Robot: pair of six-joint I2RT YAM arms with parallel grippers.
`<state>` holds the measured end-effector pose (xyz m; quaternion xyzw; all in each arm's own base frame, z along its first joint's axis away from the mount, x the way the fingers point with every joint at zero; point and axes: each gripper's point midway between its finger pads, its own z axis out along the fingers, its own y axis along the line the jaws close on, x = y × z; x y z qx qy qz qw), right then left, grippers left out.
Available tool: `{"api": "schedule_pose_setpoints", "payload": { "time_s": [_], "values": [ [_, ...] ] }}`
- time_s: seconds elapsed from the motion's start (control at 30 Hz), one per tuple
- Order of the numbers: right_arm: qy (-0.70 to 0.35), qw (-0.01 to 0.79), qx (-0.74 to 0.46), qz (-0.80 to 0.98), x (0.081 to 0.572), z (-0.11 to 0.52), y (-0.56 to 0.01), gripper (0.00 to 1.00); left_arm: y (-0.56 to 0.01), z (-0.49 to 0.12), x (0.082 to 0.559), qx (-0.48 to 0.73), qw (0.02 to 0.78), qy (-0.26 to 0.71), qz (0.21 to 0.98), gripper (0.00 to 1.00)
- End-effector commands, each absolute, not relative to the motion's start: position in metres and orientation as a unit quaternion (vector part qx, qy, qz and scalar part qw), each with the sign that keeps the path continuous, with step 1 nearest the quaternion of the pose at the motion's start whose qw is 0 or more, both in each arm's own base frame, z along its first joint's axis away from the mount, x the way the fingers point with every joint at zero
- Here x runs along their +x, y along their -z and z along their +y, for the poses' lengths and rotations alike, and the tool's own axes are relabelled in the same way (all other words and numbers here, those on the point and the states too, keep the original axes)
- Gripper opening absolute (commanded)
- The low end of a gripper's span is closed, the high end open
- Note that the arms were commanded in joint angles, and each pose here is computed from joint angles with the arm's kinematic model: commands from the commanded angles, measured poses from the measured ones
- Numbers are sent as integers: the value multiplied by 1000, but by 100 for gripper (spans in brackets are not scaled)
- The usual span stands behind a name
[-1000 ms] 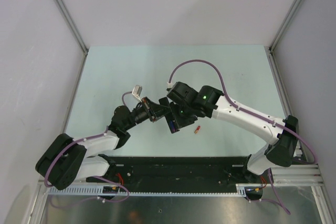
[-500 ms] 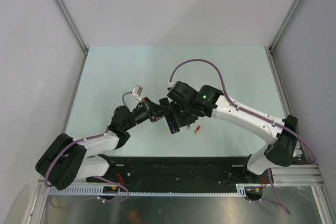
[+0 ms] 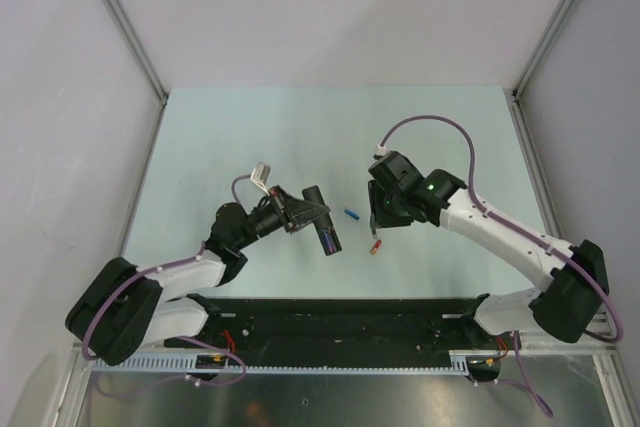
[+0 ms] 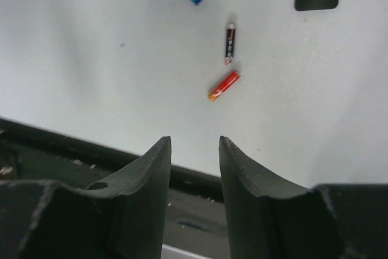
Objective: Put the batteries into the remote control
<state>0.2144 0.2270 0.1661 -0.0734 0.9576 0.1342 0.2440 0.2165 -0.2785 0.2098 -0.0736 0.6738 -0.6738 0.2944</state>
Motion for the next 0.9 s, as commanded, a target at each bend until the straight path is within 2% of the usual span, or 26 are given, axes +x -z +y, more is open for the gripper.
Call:
{"api": "schedule_pose_setpoints", "payload": {
  "time_s": [0.0, 0.07, 0.3, 0.37, 0.47, 0.63, 0.87],
  "values": [
    [-117, 278, -62, 951, 250, 231, -137, 43, -225, -273, 208, -63, 311, 690, 650, 0],
    [-92, 287, -58, 952, 259, 227, -128, 44, -225, -269, 204, -66, 314, 691, 648, 0],
    [-80, 320, -33, 943, 274, 218, -128, 66, -232, -255, 195, -59, 349, 692, 629, 0],
    [-82, 308, -25, 948, 275, 213, -119, 68, -234, -254, 194, -54, 354, 692, 626, 0],
    [-79, 288, -23, 954, 275, 210, -104, 65, -238, -255, 192, -45, 357, 695, 623, 0],
    [-57, 258, -27, 964, 274, 209, -78, 52, -236, -256, 191, -40, 352, 695, 625, 0],
    [-42, 240, -34, 969, 276, 207, -58, 49, -226, -257, 189, -50, 333, 694, 636, 0]
  ]
}}
